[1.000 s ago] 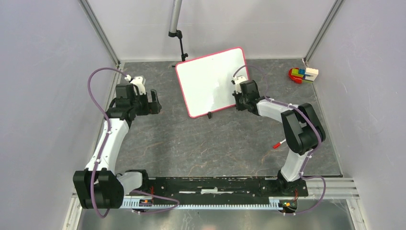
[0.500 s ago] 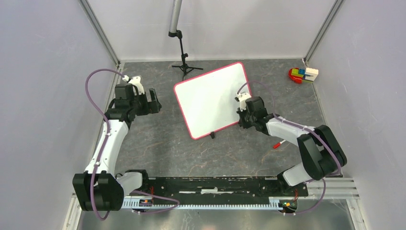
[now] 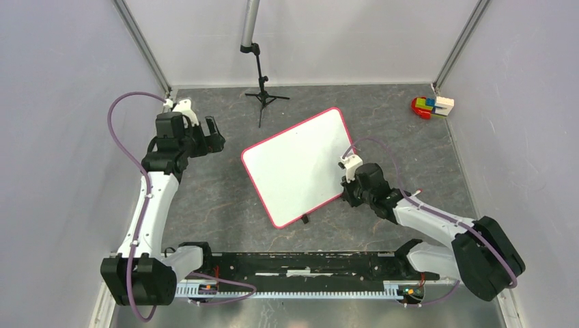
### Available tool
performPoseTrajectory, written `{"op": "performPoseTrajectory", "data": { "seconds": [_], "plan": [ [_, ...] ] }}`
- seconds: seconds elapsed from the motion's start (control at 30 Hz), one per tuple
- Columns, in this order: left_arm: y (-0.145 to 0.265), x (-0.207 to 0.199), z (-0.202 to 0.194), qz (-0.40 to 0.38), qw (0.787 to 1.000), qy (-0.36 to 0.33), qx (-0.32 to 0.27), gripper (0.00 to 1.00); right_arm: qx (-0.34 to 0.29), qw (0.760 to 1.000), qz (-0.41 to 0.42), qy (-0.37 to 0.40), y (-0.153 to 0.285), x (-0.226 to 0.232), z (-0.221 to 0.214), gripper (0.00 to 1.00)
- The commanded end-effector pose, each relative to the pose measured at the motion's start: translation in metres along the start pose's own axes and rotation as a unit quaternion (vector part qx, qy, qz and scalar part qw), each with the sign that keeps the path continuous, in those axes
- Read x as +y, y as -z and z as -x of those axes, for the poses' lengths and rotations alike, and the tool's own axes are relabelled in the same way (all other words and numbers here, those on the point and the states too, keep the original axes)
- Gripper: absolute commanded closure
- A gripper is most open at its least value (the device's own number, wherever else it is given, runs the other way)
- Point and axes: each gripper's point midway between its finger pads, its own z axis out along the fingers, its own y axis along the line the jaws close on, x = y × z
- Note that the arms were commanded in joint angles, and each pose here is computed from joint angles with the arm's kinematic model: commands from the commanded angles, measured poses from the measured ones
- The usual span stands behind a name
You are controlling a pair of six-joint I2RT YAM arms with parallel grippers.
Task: Write a sentence on the whiteboard
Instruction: Move the whiteboard to the center of the board.
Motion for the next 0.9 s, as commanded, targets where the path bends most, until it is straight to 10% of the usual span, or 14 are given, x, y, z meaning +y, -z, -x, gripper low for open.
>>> {"op": "performPoseTrajectory", "data": {
  "seconds": [0.0,0.6,0.87],
  "plan": [
    [0.008,-0.004,0.018,0.0,0.999,0.024,-0.027,0.0,0.081,0.996,0.025,-0.033,0.009,0.013,-0.057,1.0],
    [0.006,-0.005,0.017,-0.001,0.999,0.029,-0.026,0.0,0.13,0.987,0.078,-0.057,0.031,0.041,-0.098,1.0],
    [0.002,-0.001,0.012,0.005,1.0,0.021,-0.021,0.0,0.127,0.985,0.098,-0.056,0.04,0.046,-0.091,0.46]
  ]
}}
